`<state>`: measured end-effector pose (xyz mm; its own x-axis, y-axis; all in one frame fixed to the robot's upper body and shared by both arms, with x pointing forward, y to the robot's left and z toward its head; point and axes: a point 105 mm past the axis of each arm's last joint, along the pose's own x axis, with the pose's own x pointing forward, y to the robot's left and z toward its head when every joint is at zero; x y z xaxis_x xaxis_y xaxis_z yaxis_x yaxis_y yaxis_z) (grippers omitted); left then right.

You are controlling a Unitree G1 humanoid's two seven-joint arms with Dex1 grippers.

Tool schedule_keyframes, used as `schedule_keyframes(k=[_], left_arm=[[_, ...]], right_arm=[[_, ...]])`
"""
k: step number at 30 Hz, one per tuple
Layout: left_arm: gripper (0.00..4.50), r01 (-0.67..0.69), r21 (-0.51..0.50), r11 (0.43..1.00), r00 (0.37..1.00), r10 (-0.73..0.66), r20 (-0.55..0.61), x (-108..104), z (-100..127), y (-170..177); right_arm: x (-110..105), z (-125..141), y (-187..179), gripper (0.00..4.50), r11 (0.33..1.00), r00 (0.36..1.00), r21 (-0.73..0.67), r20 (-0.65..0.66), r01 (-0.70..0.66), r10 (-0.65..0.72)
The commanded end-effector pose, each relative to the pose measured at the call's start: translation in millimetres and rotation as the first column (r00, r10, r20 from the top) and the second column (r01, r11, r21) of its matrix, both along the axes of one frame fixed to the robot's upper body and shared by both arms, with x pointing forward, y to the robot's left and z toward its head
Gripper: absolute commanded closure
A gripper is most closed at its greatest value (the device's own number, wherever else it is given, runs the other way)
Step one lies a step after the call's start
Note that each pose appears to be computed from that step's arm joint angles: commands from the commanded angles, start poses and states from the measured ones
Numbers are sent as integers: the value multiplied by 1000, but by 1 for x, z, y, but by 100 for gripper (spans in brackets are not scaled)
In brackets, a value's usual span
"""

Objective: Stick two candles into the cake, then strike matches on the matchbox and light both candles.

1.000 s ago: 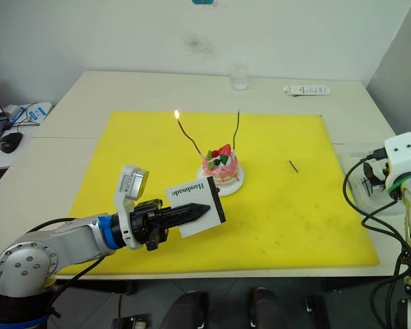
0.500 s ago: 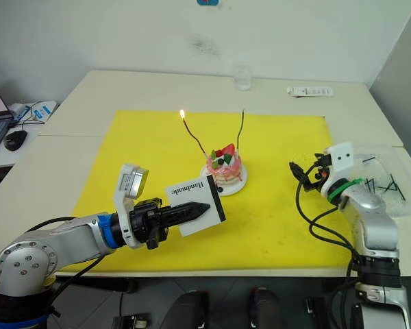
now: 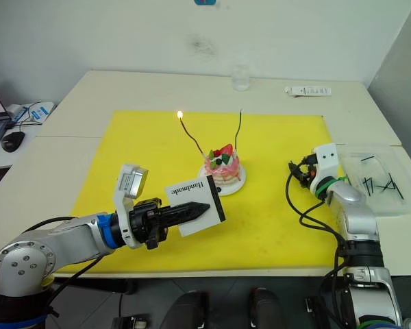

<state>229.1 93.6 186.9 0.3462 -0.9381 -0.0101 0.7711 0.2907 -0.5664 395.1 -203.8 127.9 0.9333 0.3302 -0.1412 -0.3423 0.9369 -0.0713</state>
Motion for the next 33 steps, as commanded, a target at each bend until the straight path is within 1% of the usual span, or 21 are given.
schedule_keyframes(k=[1,5,9,12,19,22,24,33], left_arm=[[450,17,-21,1000,999,-16,48,-6,12,-3],[450,14,-22,1000,999,-13,47,-6,12,-3],[450,17,-21,1000,999,-16,45,-7,12,-3],[450,24,-24,999,999,-23,45,-8,12,-4],[450,19,-19,1000,999,-19,43,-8,12,-2],[450,19,-19,1000,999,-18,43,-8,12,-2],[450,18,-20,1000,999,-17,42,-8,12,-2],[450,21,-20,1000,999,-20,42,-7,12,-3]], right_arm=[[5,11,3,178,1000,999,-14,47,-14,15],[8,7,4,178,1000,999,-16,34,-18,19],[15,5,8,178,1000,1000,22,27,-8,8],[19,4,8,178,1000,1000,25,26,-4,3],[23,-2,6,178,999,1000,35,3,16,-16],[23,-4,6,240,999,1000,37,-2,20,-20],[22,-5,7,305,999,1000,40,-7,20,-20],[19,-9,4,305,998,999,43,-13,49,-49]])
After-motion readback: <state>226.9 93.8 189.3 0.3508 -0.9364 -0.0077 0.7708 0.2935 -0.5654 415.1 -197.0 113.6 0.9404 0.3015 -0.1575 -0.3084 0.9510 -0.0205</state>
